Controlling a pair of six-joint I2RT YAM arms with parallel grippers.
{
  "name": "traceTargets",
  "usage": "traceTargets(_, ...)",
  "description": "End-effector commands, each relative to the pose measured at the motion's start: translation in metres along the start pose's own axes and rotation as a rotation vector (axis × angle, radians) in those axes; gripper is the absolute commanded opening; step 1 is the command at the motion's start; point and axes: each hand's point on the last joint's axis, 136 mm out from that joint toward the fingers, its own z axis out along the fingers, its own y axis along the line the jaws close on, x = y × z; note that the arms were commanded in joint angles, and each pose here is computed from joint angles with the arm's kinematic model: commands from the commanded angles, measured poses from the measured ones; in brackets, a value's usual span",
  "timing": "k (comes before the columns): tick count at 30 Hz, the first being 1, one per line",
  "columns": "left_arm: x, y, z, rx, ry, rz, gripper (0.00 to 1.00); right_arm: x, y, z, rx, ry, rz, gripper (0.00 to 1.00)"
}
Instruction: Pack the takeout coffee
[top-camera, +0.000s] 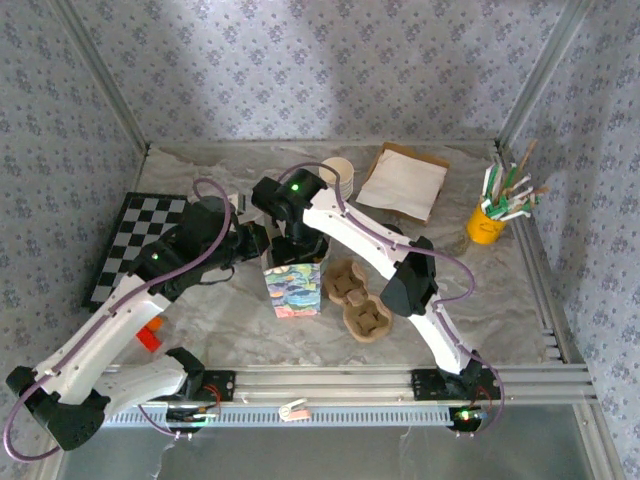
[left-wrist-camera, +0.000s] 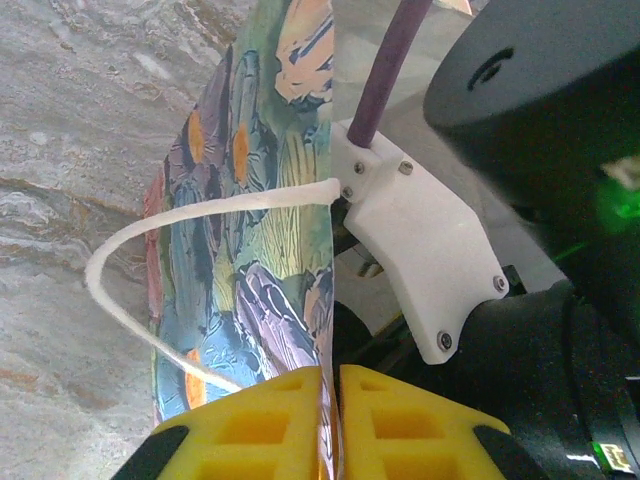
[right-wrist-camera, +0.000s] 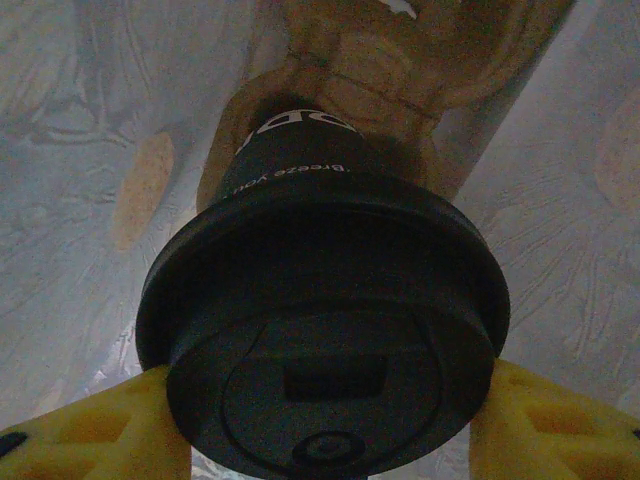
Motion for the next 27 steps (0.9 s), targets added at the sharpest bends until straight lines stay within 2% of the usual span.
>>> traceTargets(1,-0.0023,0.0025,-0.0162,-0.016,-0.003,0.005,0.14,0.0050,-0.0223,0.0257,0.130,0.072,0.014,0.58)
traceTargets(7,0.0040,-0.0028,-0.0194,0.013,0.018,0.003,0.14,0.0039,-0.0211,0.0221,0.126,0.056,0.018,0.58)
traceTargets(27,0.0040,0.0032,-0.0116,-0.027,0.022,0.009,0.05,0.0049,-0.0218,0.0167,0.142,0.043,0.015,0.58)
